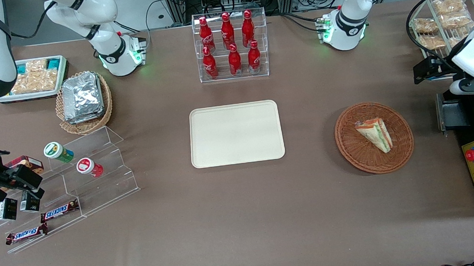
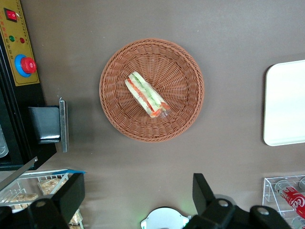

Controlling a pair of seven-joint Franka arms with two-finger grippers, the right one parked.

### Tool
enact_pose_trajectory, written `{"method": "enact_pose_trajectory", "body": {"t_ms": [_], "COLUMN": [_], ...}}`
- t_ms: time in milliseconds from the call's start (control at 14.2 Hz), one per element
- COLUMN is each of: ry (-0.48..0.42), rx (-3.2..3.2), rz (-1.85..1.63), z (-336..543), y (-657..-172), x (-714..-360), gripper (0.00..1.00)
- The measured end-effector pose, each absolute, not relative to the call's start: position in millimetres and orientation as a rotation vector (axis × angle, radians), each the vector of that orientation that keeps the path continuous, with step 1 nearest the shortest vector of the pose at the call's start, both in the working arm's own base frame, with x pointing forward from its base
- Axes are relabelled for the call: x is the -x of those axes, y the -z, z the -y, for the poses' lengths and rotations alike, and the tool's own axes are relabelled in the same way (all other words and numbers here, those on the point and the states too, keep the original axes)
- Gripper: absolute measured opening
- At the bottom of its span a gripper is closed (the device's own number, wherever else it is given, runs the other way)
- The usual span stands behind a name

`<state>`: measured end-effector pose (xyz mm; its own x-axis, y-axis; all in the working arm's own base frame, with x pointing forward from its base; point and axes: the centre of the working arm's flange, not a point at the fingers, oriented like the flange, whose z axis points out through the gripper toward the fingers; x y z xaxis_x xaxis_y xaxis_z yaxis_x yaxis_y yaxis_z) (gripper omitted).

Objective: Place sandwich from basket to tray
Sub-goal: 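Move the left gripper down over the wrapped sandwich in the wicker basket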

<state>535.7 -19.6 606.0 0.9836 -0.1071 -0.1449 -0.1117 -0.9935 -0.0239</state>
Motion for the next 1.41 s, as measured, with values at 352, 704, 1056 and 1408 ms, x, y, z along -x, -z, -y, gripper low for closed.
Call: {"method": "enact_pose_trajectory", "body": {"t_ms": [352, 704, 1056, 1408], "ry": [-0.231, -0.295, -0.295, -0.209], "rx": [3.096, 3.091, 3.085, 3.045], "rz": [-0.170, -0.096, 0.088, 0.457], "z": [20, 16, -2, 4], "y": [-603, -563, -466, -419], "x": [-537, -543, -544, -539], "gripper": [1.00, 1.00, 1.00, 1.00]}}
